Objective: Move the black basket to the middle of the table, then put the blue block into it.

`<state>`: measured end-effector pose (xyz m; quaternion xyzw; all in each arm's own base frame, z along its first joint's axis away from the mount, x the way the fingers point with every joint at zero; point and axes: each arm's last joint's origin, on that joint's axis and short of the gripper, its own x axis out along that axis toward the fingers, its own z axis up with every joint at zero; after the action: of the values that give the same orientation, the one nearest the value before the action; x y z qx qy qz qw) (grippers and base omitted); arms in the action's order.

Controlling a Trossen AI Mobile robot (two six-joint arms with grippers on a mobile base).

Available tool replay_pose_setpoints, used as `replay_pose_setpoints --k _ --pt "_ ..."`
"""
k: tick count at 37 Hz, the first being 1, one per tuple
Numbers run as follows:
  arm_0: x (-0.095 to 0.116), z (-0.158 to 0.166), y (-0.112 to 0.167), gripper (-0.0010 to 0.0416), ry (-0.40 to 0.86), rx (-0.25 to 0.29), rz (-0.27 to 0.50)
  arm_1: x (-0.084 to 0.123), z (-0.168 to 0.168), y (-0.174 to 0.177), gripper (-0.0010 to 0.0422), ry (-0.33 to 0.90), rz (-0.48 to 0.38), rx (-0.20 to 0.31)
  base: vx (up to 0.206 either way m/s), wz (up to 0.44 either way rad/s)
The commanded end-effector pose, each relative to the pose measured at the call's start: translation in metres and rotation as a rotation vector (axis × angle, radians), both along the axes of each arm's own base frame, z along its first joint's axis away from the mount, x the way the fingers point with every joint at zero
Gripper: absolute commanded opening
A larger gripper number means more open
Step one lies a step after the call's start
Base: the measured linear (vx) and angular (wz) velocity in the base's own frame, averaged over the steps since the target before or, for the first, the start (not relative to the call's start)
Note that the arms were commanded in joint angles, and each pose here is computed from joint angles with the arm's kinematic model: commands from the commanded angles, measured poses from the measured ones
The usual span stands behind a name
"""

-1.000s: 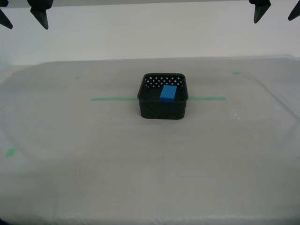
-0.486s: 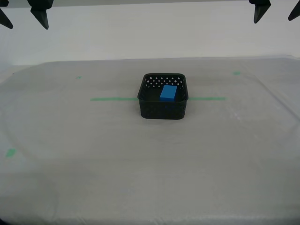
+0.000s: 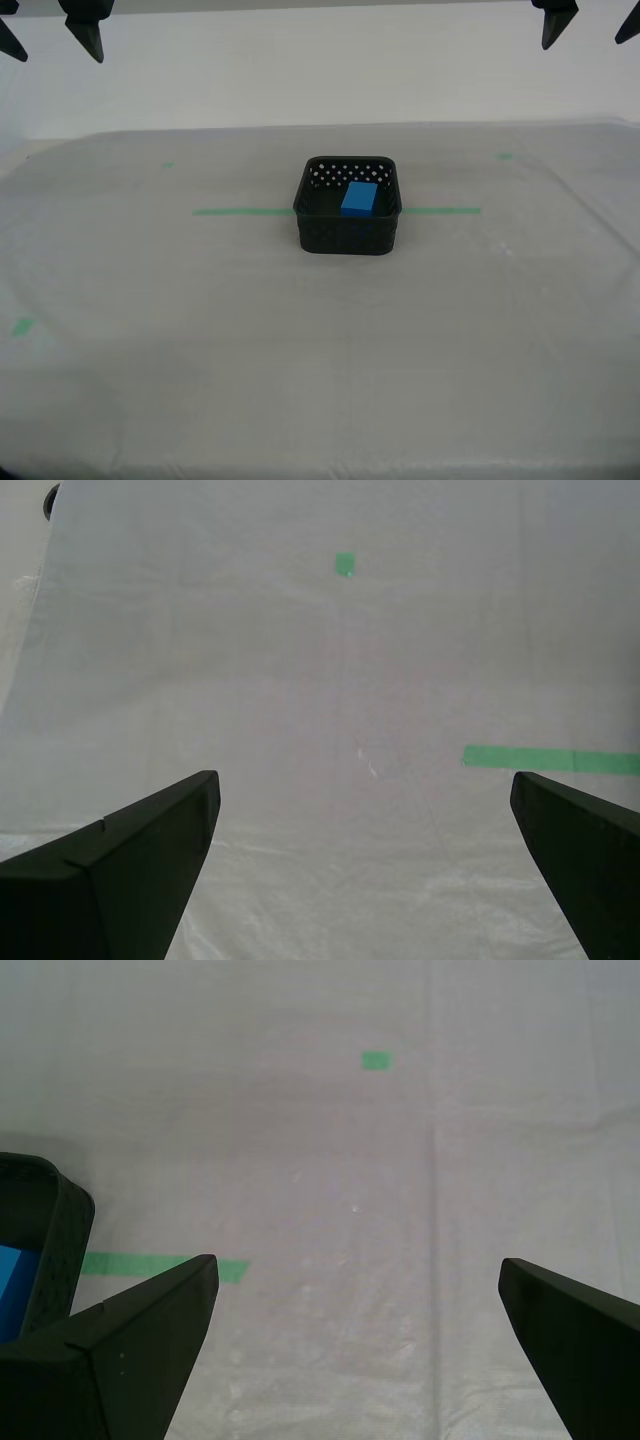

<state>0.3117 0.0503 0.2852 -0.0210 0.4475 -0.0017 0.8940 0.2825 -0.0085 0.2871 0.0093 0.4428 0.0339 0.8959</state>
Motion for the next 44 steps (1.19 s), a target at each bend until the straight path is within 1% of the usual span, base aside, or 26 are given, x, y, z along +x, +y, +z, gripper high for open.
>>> replay_pose_setpoints --k 1,44 --pt "-0.0001 0.0003 -0.0001 0.0393 -0.001 0.001 0.0 -0.0001 0.0002 -0.0001 0.04 0.0 -0.003 0.004 0.0 0.0" --pt "-0.0001 0.0002 -0.0001 0.0394 -0.001 0.0 0.001 0.0 0.0002 -0.0001 0.04 0.0 -0.003 0.004 0.0 0.0"
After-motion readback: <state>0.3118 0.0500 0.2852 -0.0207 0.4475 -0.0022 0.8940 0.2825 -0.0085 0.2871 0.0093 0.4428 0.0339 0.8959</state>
